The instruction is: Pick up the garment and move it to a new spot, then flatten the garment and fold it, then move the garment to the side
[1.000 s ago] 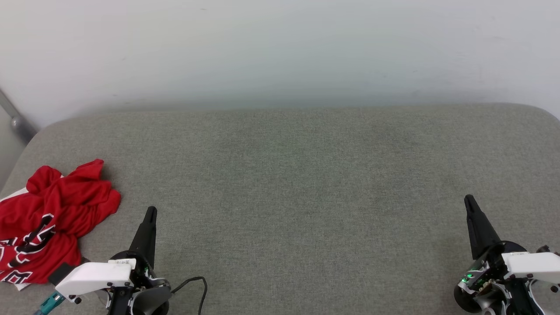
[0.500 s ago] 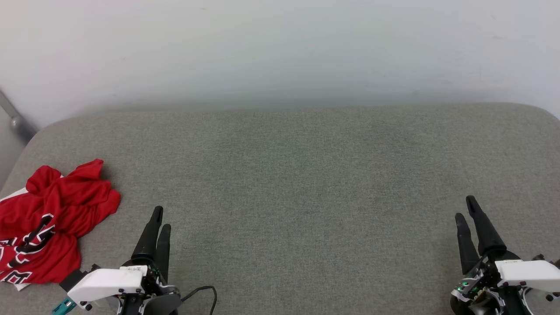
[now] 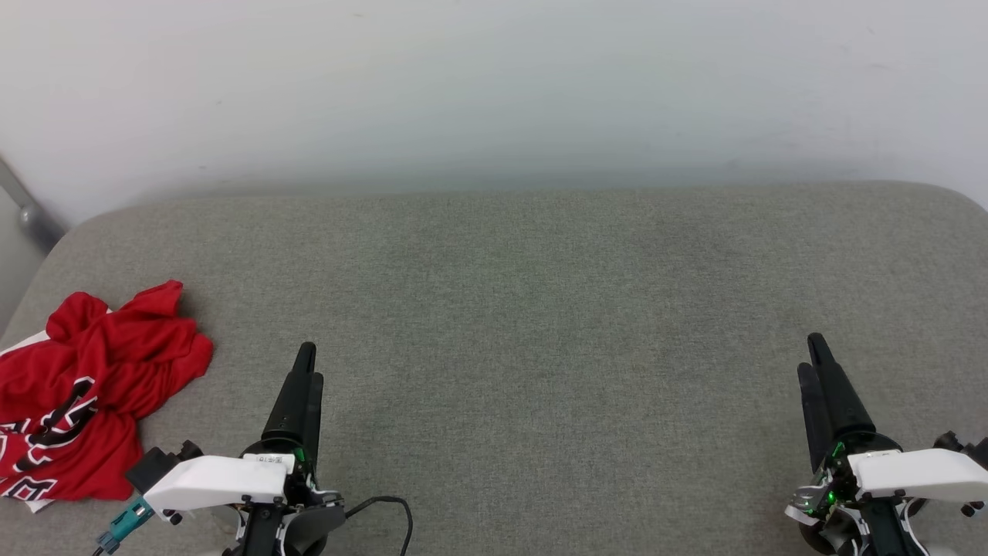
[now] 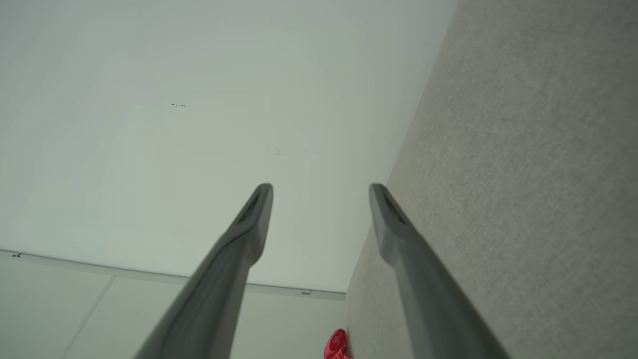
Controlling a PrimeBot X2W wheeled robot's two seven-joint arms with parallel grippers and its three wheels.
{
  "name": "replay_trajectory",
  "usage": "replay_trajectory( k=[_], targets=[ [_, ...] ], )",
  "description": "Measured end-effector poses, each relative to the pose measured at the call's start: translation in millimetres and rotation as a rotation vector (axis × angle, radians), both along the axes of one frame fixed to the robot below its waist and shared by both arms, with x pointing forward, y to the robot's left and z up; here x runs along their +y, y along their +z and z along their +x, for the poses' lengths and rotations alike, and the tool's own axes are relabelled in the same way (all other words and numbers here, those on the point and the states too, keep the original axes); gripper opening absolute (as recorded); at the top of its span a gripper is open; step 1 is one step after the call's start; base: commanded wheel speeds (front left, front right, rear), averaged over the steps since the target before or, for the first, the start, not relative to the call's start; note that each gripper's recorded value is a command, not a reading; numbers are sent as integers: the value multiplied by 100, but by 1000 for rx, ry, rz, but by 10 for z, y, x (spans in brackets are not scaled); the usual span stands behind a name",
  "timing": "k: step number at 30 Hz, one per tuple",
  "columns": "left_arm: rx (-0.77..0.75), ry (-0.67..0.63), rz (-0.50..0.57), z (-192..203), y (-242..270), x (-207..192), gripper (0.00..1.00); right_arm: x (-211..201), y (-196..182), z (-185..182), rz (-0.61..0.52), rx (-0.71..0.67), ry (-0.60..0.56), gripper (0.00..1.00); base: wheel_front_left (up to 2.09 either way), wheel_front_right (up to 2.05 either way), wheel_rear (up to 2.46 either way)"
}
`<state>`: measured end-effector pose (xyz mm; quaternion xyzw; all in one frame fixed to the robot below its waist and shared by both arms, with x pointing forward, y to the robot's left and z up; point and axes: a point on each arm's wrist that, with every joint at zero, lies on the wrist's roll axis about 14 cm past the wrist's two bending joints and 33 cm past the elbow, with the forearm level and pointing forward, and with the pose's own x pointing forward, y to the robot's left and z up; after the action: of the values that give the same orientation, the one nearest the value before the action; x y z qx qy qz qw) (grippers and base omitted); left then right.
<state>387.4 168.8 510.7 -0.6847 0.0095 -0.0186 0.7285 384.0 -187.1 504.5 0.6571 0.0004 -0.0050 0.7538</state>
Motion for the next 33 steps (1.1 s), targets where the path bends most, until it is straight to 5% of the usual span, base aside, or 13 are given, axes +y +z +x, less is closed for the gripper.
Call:
replay_trajectory(
  k=[9,33],
  targets=[
    [-43,15,118,10,120,-3,100,51,109,19,-238,-35,18,100,0,0,0],
    [-93,13,724,3,137,-62,100,98,146,18,-847,-63,28,100,0,0,0]
  ],
)
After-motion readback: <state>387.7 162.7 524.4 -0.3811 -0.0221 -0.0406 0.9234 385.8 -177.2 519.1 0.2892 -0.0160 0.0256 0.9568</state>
